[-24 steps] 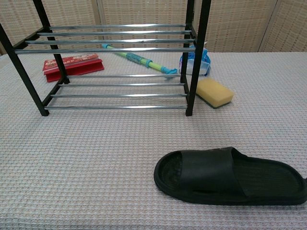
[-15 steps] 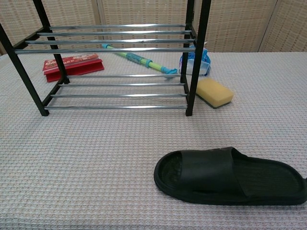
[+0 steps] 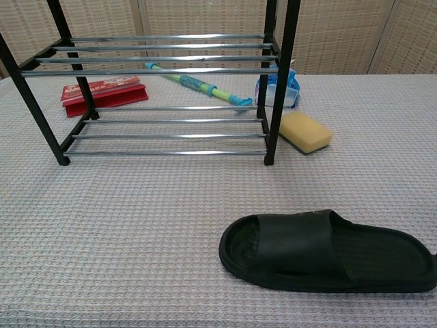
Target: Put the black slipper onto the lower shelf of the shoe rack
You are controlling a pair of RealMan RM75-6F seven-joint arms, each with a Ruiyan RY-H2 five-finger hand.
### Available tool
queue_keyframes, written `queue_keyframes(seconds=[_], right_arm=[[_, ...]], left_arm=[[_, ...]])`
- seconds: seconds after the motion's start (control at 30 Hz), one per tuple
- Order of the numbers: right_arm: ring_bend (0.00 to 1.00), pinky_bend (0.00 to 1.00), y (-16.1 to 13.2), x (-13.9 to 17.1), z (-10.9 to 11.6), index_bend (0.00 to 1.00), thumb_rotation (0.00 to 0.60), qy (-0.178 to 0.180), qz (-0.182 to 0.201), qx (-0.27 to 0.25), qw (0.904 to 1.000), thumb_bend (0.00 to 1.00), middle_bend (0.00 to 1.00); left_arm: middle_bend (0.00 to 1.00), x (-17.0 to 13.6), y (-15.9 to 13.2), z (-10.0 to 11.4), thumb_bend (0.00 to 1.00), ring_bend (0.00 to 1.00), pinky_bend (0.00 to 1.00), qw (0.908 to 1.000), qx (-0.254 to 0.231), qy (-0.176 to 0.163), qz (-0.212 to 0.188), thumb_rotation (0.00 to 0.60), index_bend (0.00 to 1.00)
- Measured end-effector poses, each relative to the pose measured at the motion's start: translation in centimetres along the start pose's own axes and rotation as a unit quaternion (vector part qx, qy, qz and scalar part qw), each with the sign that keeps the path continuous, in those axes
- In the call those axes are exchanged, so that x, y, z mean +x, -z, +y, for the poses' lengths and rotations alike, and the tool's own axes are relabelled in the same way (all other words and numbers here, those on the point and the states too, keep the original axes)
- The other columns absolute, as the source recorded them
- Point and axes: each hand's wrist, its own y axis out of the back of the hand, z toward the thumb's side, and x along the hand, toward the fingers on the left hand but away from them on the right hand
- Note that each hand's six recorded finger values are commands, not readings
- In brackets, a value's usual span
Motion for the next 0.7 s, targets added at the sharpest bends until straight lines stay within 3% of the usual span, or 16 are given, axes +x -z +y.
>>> queue_keyframes(seconds=[0.3, 0.7], right_arm=[[0.0, 0.0, -1.8, -4.3, -4.0, 0.0, 0.6, -0.082, 0.037, -0.023, 0.9957, 0.0, 0.03], [0.0, 0.0, -4.0, -9.1, -8.1, 0.0, 0.6, -0.145, 0.072, -0.02, 0.9865, 0.0, 0.0]], left_arm=[[0.14, -0.5, 0.2, 0.2, 0.17, 0.1, 0.33, 1.0, -0.001, -0.001, 0.003, 0.6, 0.29], [0.14, -0.6, 0.5, 0.1, 0.17, 0.1, 0.33, 1.0, -0.001, 0.008, 0.006, 0.6, 0.3]])
